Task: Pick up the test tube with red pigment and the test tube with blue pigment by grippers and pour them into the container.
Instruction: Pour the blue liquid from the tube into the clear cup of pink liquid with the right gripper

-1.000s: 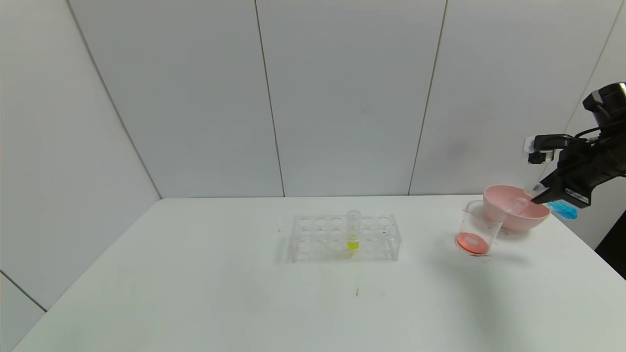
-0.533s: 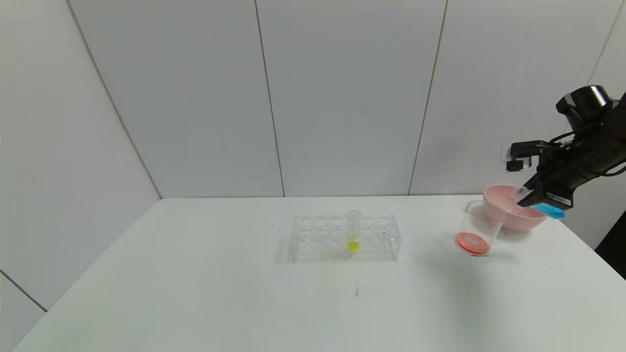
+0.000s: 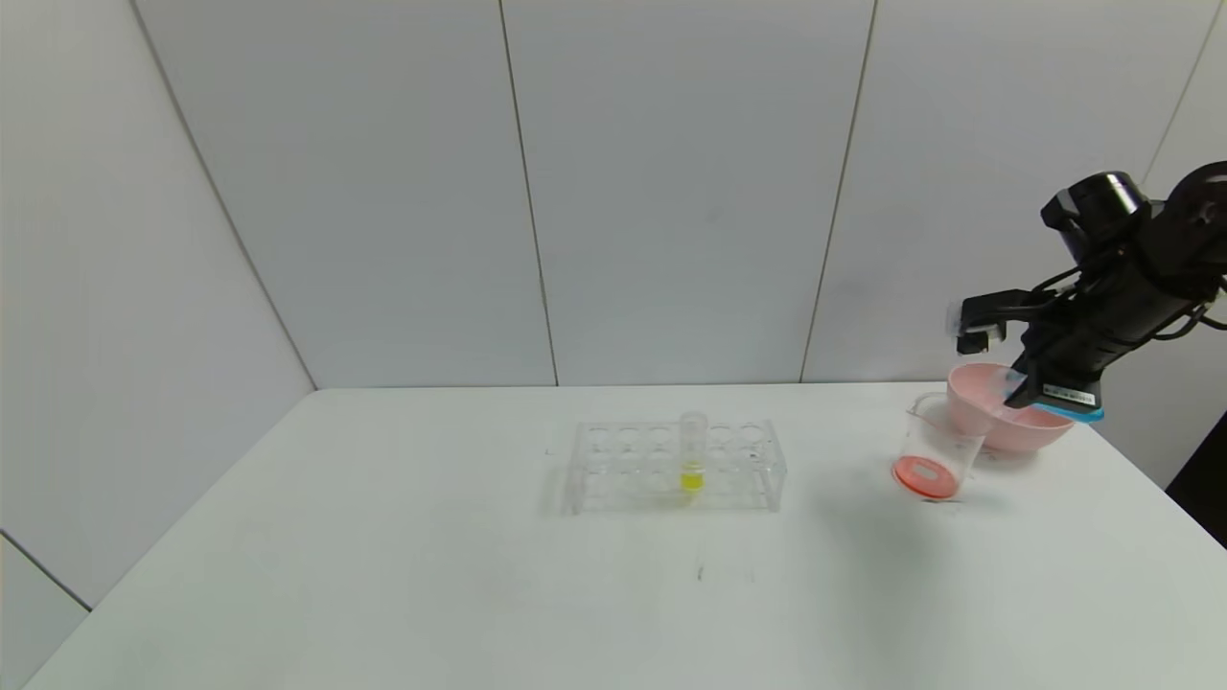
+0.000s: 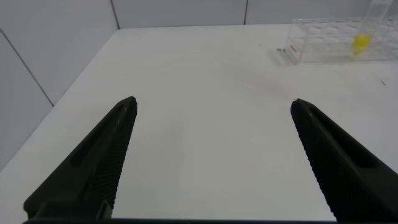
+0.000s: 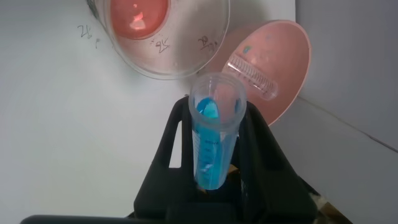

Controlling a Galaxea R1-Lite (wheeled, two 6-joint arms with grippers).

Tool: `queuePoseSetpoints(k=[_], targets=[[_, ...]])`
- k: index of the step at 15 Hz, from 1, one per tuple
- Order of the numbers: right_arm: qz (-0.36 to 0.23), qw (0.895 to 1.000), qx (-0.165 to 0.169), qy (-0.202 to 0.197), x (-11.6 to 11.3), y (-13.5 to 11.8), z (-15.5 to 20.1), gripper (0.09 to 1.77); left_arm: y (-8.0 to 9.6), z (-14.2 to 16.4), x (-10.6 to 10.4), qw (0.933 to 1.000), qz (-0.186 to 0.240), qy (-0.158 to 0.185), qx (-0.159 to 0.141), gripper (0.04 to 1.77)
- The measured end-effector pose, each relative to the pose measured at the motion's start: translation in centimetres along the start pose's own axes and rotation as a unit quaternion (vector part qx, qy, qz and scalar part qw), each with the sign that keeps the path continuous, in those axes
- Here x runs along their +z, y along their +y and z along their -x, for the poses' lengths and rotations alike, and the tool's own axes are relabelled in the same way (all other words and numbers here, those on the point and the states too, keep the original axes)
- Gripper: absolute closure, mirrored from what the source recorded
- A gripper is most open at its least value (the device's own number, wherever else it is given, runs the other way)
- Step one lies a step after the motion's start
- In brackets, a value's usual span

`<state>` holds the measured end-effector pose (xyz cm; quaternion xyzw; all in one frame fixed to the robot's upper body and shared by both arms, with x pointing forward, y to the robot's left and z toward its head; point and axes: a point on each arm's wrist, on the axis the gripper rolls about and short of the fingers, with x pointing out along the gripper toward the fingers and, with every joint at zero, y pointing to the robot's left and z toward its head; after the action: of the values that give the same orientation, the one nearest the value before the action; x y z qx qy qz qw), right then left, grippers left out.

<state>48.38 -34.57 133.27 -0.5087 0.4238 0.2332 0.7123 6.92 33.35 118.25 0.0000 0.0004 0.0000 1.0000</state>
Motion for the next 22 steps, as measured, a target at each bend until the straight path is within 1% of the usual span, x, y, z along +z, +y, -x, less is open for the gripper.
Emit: queuePoseSetpoints(k=[5, 7, 10, 15, 17, 20, 22], targets=[[0.018, 0.999, -0.004, 0.032, 0.9, 0.4, -0.9, 1.37, 0.0, 0.0, 0.0, 1.0, 0.0, 0.0, 0.0, 0.05], [0.031, 0.998, -0.01, 0.055, 1.3, 0.6, -1.1, 1.37, 0.0, 0.0, 0.0, 1.0, 0.0, 0.0, 0.0, 0.05], [0.049, 0.996, -0.023, 0.077, 2.1, 0.8, -1.1, 1.37, 0.0, 0.0, 0.0, 1.0, 0.0, 0.0, 0.0, 0.05], [0.063, 0.993, -0.036, 0.088, 2.6, 0.9, -1.0, 1.37, 0.0, 0.0, 0.0, 1.0, 0.0, 0.0, 0.0, 0.05], [0.075, 0.99, -0.042, 0.108, 2.6, 0.9, -1.0, 1.37, 0.0, 0.0, 0.0, 1.0, 0.0, 0.0, 0.0, 0.05], [0.085, 0.988, -0.048, 0.122, 2.9, 1.0, -0.9, 1.37, 0.0, 0.0, 0.0, 1.0, 0.0, 0.0, 0.0, 0.05], [0.094, 0.984, -0.06, 0.136, 3.1, 0.9, -0.8, 1.37, 0.0, 0.0, 0.0, 1.0, 0.0, 0.0, 0.0, 0.05]])
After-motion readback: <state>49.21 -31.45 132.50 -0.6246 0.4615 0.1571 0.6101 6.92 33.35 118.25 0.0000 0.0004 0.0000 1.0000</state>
